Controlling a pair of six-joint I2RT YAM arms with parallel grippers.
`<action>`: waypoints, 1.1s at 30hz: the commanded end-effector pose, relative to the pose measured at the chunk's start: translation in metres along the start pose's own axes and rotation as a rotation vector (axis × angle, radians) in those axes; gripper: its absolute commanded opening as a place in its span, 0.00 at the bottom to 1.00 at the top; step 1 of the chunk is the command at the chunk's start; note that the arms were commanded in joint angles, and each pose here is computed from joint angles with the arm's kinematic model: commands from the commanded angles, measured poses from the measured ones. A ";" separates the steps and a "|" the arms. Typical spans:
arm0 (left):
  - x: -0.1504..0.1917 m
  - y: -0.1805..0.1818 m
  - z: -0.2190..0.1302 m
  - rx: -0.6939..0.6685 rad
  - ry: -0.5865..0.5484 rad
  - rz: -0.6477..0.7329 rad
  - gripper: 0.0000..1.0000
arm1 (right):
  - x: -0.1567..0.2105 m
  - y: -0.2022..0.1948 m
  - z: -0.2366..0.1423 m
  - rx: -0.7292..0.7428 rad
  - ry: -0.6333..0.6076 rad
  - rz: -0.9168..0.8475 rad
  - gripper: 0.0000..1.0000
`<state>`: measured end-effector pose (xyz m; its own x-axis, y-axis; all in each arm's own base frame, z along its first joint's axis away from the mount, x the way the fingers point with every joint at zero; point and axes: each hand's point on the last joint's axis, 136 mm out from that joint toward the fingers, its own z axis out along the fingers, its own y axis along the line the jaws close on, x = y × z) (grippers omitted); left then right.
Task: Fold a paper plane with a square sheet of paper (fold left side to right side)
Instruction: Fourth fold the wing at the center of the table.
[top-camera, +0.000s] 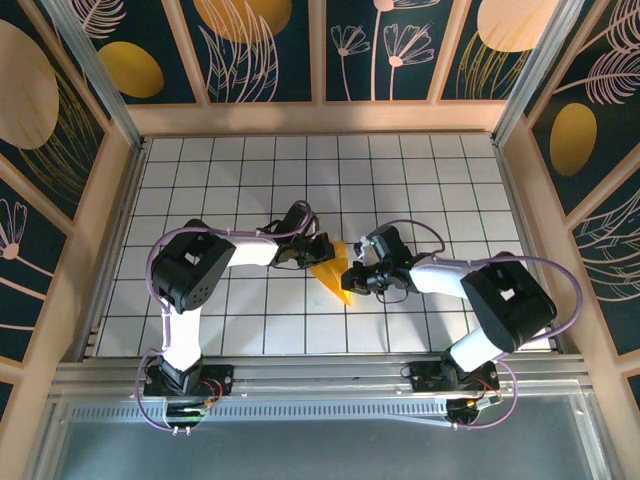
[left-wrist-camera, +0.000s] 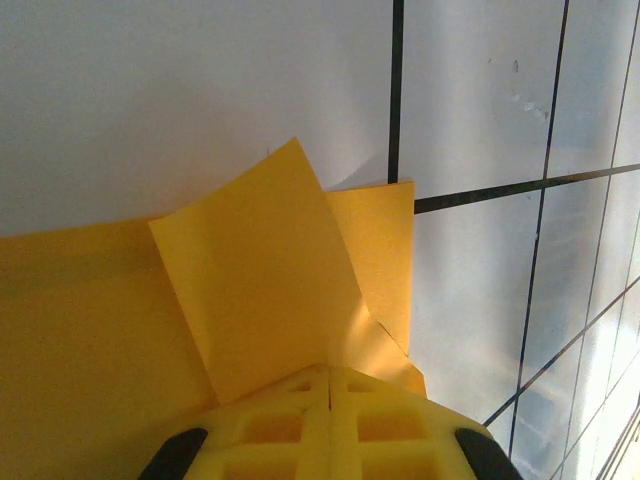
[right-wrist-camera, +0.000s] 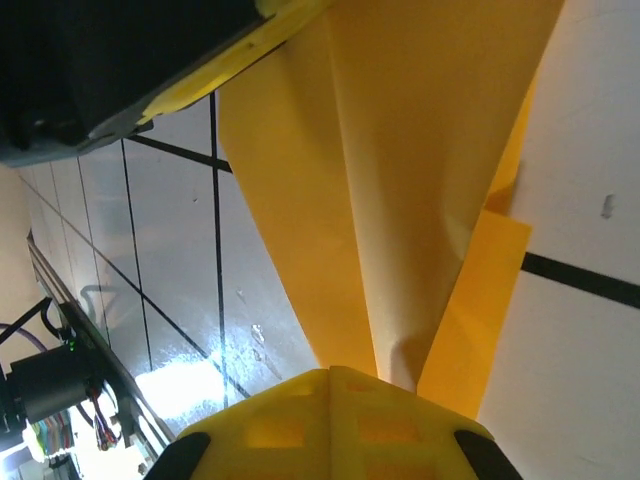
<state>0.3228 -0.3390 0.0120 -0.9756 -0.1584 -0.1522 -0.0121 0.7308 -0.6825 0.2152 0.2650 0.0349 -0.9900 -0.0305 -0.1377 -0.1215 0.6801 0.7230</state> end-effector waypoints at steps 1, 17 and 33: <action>0.021 0.056 0.010 -0.183 0.044 -0.070 0.00 | -0.006 -0.005 0.003 0.010 -0.017 0.009 0.00; 0.020 0.056 0.010 -0.182 0.042 -0.069 0.00 | 0.014 -0.026 0.010 0.059 0.049 0.037 0.00; 0.017 0.052 0.009 -0.175 0.036 -0.062 0.00 | 0.024 -0.037 0.011 0.093 0.080 0.053 0.00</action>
<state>0.3229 -0.3390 0.0119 -0.9755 -0.1586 -0.1525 -0.0122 0.7309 -0.6823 0.2097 0.2612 0.0169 -0.9945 -0.0394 -0.0975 -0.0970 0.7019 0.7057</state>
